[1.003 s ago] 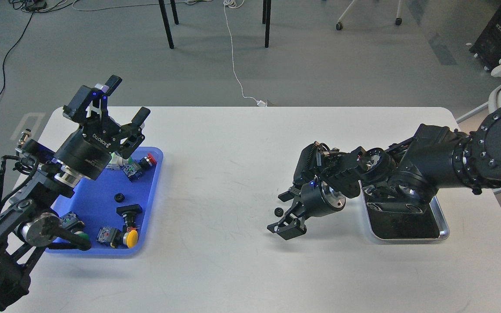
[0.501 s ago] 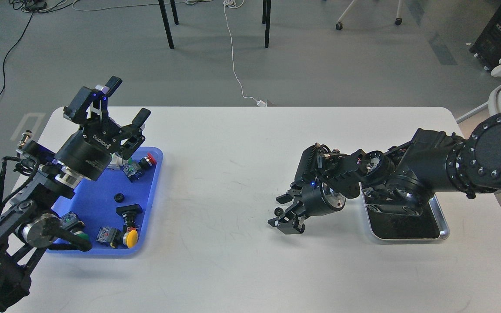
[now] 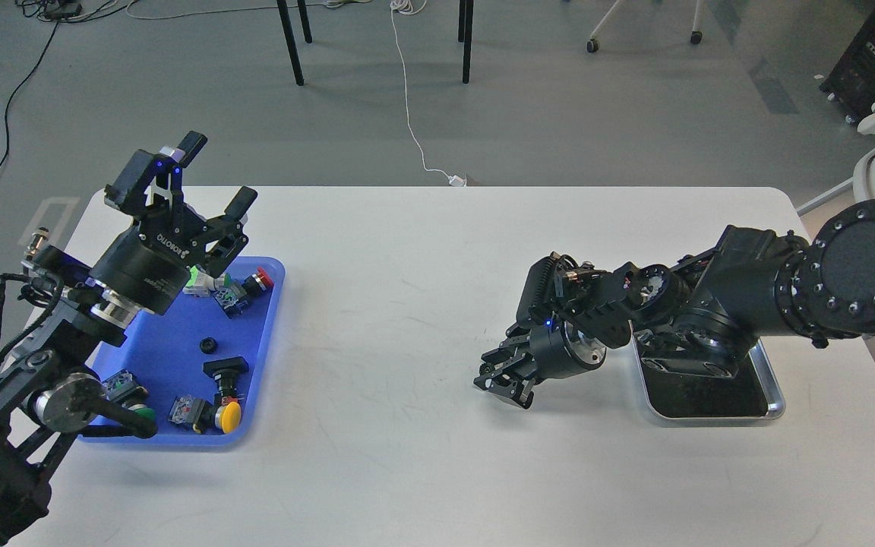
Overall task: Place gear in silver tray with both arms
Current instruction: 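Reach the right gripper down to the black gear and grasp it, then carry the gear with the right gripper into the silver tray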
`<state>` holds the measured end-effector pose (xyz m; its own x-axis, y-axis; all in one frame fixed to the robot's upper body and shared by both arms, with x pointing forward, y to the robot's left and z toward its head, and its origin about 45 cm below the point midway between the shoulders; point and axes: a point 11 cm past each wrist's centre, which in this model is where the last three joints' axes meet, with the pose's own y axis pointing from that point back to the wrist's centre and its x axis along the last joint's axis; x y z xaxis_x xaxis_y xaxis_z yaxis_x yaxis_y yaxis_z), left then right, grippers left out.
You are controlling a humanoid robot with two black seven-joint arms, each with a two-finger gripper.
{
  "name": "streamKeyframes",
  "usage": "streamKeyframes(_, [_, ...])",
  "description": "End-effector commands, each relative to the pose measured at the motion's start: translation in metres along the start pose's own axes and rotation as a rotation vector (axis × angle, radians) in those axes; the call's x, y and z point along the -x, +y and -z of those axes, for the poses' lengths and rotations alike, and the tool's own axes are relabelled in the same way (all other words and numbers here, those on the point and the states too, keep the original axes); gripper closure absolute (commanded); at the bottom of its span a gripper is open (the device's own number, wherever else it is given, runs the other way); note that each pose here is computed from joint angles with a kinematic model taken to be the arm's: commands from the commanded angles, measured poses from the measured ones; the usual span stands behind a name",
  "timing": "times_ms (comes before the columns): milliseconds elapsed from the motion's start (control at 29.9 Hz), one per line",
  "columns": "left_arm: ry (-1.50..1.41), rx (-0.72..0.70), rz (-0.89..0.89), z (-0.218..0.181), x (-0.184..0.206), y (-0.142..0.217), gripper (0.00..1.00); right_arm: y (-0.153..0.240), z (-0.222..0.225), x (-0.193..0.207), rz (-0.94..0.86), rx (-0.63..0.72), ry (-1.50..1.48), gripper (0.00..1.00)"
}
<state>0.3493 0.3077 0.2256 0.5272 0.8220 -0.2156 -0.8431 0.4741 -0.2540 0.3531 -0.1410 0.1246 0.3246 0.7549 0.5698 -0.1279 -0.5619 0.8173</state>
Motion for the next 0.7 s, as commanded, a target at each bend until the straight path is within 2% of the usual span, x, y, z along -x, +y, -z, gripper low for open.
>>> streamKeyframes(0, [0.000, 0.000, 0.000, 0.000, 0.000, 0.000, 0.02, 0.000, 0.001, 0.000, 0.001, -0.002, 0.001, 0.78])
streamKeyframes(201, [0.001, 0.002, -0.001, 0.000, 0.000, 0.000, 0.02, 0.001, -0.001, 0.000, 0.003, 0.003, -0.003, 0.87])
streamKeyframes(334, [0.000, 0.000, 0.000, 0.000, 0.000, 0.000, 0.02, 0.008, -0.007, -0.006, -0.010, 0.019, -0.005, 0.87])
streamKeyframes(501, [-0.001, -0.003, 0.002, 0.000, 0.000, 0.000, 0.02, 0.060, -0.041, -0.010, -0.049, 0.120, -0.037, 0.87])
streamKeyframes(669, [-0.007, -0.005, 0.002, -0.001, -0.002, 0.001, 0.02, 0.146, -0.082, 0.023, -0.075, 0.281, -0.130, 0.86])
